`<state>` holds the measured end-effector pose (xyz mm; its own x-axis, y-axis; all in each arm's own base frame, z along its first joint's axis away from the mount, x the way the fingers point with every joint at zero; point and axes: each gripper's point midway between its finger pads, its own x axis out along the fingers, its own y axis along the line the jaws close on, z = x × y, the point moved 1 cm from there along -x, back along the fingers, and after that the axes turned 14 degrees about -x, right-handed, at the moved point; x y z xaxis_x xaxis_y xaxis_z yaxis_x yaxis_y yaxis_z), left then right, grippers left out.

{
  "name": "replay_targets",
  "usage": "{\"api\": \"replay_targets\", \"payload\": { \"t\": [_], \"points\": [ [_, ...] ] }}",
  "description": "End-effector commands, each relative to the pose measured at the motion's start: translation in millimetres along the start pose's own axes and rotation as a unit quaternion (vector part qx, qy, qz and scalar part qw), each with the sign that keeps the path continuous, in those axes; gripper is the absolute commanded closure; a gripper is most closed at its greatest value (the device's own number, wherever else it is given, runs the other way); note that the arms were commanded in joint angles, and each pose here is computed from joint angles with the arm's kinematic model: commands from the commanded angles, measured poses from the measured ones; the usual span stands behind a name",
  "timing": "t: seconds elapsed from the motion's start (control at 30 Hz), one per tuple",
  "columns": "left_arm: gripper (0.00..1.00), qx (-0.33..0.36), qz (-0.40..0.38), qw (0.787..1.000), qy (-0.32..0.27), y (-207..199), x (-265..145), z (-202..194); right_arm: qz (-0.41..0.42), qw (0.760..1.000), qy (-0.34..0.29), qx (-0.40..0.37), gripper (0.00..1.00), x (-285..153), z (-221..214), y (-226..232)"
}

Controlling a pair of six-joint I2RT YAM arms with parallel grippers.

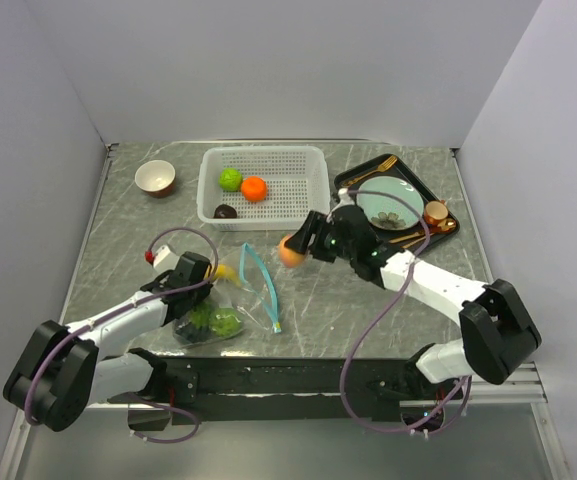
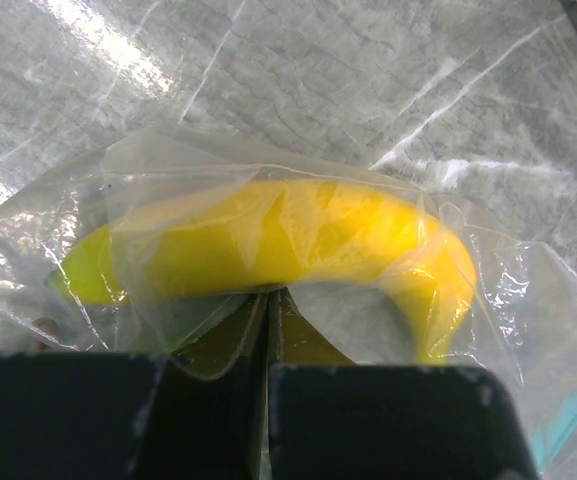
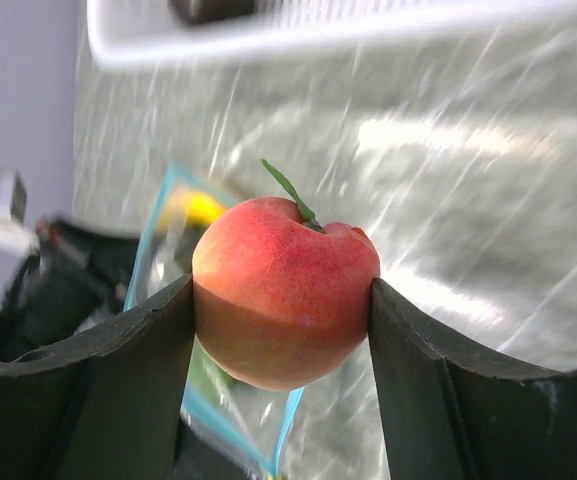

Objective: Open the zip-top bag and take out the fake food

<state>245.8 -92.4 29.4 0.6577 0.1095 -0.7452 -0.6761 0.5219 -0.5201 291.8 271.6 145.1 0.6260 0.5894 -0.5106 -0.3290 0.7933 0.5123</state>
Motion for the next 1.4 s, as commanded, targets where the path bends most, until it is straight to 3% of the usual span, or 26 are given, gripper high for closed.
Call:
{"api": "replay_targets", "payload": {
  "t": [0.0,0.23,0.3,0.43,0.63,0.77,0.9,0.97,1.0,1.03,1.1,1.2,1.37],
  "points": [
    [0.91,0.014,-0.024,1.000,0.005,-16.0,-6.7,4.2,-0.032,0.997,-0.068,-0.032,0.59,-2.9,68.5,-5.8],
    [0.89,0.026,-0.046,0.998,0.021,-30.1,-13.2,2.5,-0.066,0.992,-0.104,-0.020,0.59,28.5,130.2,-32.0],
    [0.88,0.029,-0.051,0.998,0.024,-34.6,-15.0,2.8,-0.071,0.992,-0.106,-0.021,0.52,43.2,142.4,-35.4],
    [0.80,0.035,-0.073,0.996,0.032,-47.8,-22.4,3.8,-0.060,0.993,-0.102,-0.025,0.25,65.6,156.1,-37.3],
    [0.66,0.044,-0.089,0.995,0.031,-58.7,-36.7,11.2,-0.049,0.993,-0.096,-0.039,0.10,67.7,173.2,-25.7],
    [0.55,0.032,-0.101,0.994,0.036,-61.5,-45.6,12.6,-0.048,0.993,-0.101,-0.045,0.07,46.8,174.4,-18.5],
    [0.57,0.020,-0.106,0.993,0.036,-58.5,-51.4,13.9,-0.046,0.996,-0.073,-0.035,0.14,29.6,143.7,-17.0],
    [0.60,0.015,-0.100,0.994,0.035,-52.9,-51.4,14.0,-0.038,0.997,-0.052,-0.034,0.28,22.2,113.6,-18.0],
    [0.63,0.014,-0.102,0.994,0.035,-52.6,-52.5,14.2,-0.027,0.998,-0.046,-0.033,0.43,21.2,101.3,-11.3],
    [0.66,0.009,-0.099,0.994,0.037,-50.8,-52.8,13.5,-0.016,0.999,-0.026,-0.030,0.51,17.9,76.4,-12.8],
    [0.73,0.004,-0.095,0.995,0.036,-47.7,-52.5,13.4,0.013,1.000,-0.005,-0.024,0.63,19.8,41.4,-6.0],
    [0.83,-0.006,-0.086,0.996,0.037,-42.3,-51.7,12.5,0.058,0.997,0.023,-0.039,0.64,22.3,7.1,18.0],
    [0.85,-0.006,-0.079,0.995,0.056,-33.8,-57.3,6.7,0.128,0.988,0.084,-0.036,0.66,39.0,-39.5,45.5]
  ]
}}
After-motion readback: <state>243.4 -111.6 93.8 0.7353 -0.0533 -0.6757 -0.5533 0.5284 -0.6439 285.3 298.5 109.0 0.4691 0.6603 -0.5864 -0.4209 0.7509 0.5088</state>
